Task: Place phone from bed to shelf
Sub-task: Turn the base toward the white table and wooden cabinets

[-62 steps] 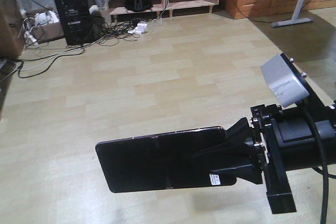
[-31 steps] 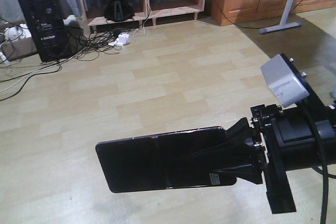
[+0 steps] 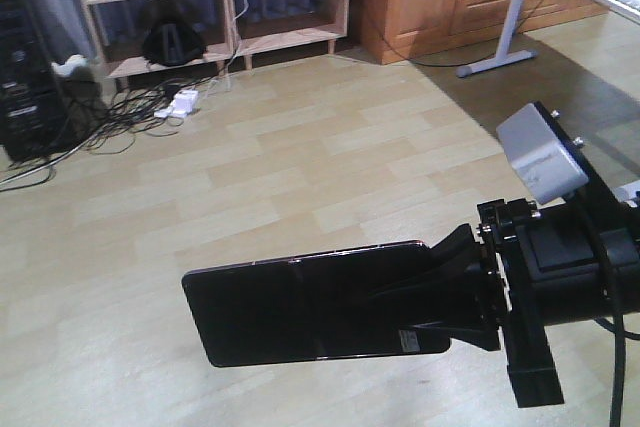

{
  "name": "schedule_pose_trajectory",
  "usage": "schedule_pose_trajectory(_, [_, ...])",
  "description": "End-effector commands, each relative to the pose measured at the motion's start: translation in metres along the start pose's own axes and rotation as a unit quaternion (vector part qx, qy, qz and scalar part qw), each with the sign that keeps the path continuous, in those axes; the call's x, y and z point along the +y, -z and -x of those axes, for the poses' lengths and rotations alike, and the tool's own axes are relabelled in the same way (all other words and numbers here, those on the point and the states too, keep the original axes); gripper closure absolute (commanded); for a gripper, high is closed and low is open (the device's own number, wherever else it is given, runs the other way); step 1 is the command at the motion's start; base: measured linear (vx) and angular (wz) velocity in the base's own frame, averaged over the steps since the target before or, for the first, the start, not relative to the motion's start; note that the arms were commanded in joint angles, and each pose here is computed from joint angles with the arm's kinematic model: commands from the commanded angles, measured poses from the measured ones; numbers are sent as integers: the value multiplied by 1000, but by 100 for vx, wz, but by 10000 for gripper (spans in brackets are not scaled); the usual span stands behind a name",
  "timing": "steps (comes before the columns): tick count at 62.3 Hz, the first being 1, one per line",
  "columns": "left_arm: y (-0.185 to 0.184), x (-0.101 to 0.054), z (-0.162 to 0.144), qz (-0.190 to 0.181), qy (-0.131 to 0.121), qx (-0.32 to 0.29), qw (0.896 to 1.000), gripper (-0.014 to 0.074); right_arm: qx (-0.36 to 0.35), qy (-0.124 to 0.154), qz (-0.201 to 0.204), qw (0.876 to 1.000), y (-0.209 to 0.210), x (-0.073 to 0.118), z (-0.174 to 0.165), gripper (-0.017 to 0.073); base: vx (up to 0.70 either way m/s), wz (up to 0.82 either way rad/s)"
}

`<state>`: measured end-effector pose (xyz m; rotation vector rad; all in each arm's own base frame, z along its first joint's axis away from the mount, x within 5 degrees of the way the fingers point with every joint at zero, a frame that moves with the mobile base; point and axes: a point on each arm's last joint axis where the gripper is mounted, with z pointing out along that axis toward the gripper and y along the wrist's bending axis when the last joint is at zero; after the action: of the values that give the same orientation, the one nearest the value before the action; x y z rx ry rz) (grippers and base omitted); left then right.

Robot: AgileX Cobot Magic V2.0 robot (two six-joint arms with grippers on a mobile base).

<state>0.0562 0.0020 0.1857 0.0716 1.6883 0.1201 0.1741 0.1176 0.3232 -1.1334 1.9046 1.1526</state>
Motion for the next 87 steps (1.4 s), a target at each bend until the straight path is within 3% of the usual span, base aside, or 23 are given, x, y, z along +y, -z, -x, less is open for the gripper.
schedule_pose_trajectory(1, [3, 2, 14, 5, 7, -53, 999, 592, -38, 12, 44, 998, 6, 16, 13, 561, 41, -26])
schedule_pose_trajectory(51, [3, 2, 14, 5, 7, -53, 999, 592, -38, 12, 44, 998, 6, 16, 13, 561, 39, -31])
schedule_pose_trajectory(87, [3, 2, 14, 5, 7, -53, 999, 592, -38, 12, 44, 998, 6, 16, 13, 561, 42, -7])
